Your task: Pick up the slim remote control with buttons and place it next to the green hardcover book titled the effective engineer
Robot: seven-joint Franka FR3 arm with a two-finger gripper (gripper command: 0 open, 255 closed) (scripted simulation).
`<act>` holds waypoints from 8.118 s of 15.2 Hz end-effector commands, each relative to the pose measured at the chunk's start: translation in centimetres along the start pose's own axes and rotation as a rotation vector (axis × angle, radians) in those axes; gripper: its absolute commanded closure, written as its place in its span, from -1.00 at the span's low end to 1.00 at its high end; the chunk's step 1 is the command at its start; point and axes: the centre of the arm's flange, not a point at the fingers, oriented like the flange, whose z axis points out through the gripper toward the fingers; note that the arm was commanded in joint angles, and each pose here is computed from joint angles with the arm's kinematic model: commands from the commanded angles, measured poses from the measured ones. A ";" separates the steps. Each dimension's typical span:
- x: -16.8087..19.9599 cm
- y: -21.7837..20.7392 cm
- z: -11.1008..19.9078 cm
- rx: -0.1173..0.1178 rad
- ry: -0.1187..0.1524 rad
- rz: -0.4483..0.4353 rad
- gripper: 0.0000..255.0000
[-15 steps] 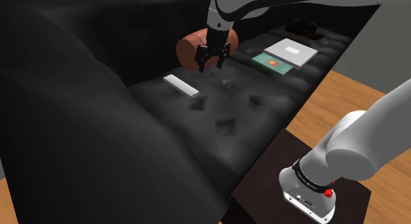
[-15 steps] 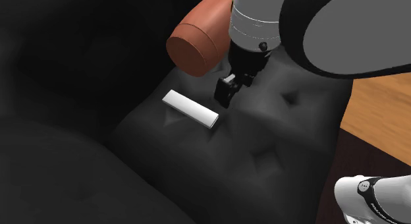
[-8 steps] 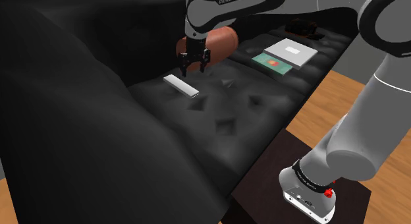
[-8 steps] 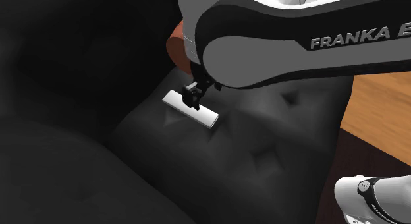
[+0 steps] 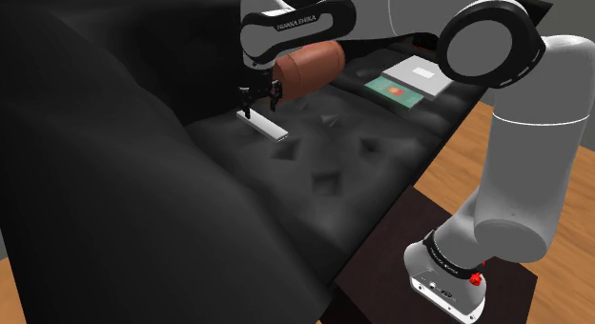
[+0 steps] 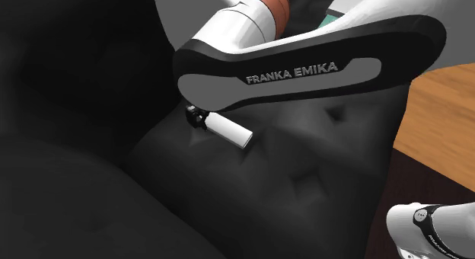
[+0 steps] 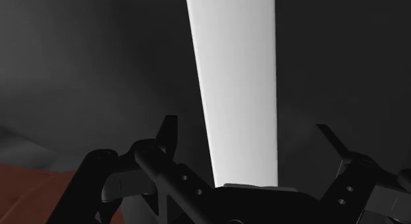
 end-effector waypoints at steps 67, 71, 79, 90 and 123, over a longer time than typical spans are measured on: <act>-13.4 24.5 -7.6 -0.001 0.000 0.000 1.00; -15.9 29.2 -7.6 -0.001 0.000 0.000 1.00; -20.7 38.5 -7.7 -0.001 0.000 0.000 1.00; -21.6 41.1 -3.0 -0.001 0.000 0.000 1.00; -21.2 41.1 -3.3 -0.001 0.000 0.000 -1.00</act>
